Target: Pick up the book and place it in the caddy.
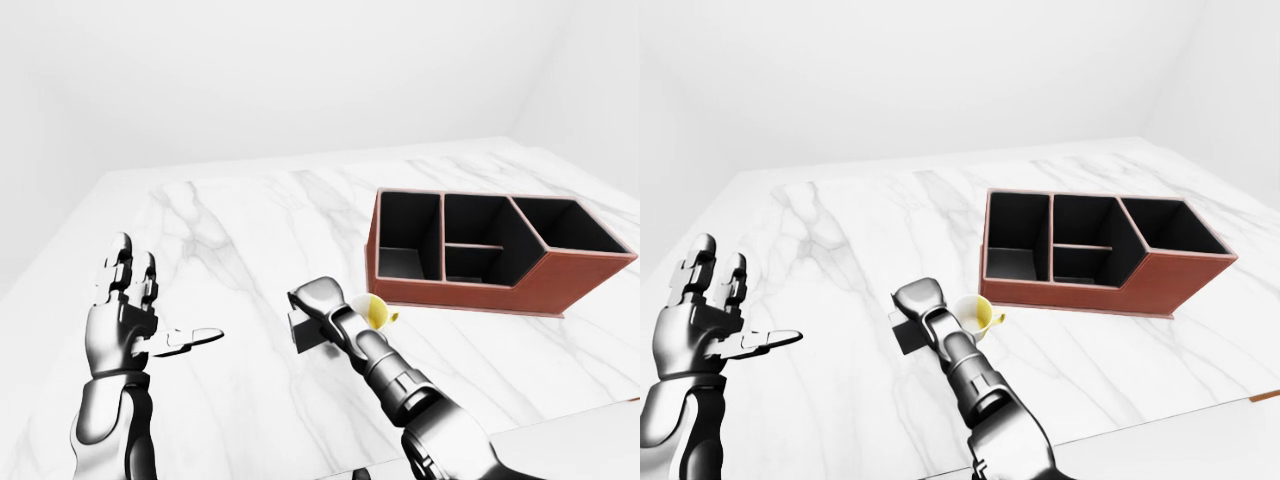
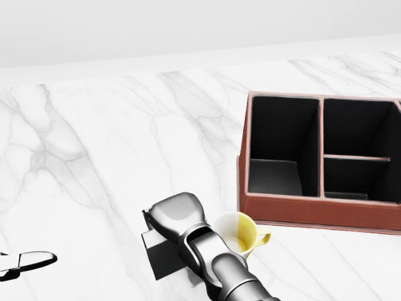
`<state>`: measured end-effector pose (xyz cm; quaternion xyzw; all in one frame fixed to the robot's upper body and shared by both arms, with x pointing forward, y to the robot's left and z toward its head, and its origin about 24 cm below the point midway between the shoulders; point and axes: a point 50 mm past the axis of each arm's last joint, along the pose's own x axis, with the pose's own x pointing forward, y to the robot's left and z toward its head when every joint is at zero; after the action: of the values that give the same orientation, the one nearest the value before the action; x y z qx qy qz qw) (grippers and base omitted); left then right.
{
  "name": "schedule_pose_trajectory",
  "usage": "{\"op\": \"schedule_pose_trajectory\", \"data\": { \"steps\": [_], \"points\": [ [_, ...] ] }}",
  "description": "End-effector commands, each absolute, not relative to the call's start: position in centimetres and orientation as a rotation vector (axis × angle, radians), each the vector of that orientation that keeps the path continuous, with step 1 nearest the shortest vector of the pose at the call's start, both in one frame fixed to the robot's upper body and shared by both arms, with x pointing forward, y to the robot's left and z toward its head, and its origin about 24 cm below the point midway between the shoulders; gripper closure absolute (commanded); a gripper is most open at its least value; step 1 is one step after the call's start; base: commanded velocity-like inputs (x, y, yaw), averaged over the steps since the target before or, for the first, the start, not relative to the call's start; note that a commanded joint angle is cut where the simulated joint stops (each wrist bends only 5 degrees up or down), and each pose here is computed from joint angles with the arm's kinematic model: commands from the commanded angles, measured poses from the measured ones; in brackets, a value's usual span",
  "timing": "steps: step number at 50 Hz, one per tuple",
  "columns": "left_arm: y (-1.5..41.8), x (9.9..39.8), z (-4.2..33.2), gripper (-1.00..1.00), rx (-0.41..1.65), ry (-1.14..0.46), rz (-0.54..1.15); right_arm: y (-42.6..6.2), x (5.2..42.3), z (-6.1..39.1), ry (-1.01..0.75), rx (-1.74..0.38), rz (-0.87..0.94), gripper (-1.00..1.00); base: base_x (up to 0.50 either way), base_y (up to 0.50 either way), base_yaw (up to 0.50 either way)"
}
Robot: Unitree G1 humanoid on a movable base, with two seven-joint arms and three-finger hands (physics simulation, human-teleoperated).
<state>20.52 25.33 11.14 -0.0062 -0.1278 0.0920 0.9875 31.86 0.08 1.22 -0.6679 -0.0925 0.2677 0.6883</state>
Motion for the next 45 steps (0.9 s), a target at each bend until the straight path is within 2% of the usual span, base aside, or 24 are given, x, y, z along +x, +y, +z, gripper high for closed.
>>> {"op": "schedule_pose_trajectory", "data": {
  "steps": [1, 15, 36, 45],
  "points": [
    [25.4, 20.5, 10.8, -1.0, -0.019, -0.242, 0.182, 0.5, 31.0, 0.7, -0.195, -1.424, 0.599, 1.0, 0.0, 0.0, 0.0],
    [25.1, 20.4, 11.0, -1.0, -0.02, -0.252, 0.174, 0.7, 31.0, 4.6, -0.271, -1.342, 0.543, 1.0, 0.0, 0.0, 0.0],
    [25.1, 20.4, 10.9, -1.0, -0.023, -0.25, 0.171, 1.0, 30.8, 7.6, -0.341, -1.268, 0.503, 1.0, 0.0, 0.0, 0.0],
    [25.2, 20.3, 10.9, -1.0, -0.024, -0.251, 0.17, 0.9, 30.2, 10.6, -0.401, -1.23, 0.488, 1.0, 0.0, 0.0, 0.0]
  ]
}}
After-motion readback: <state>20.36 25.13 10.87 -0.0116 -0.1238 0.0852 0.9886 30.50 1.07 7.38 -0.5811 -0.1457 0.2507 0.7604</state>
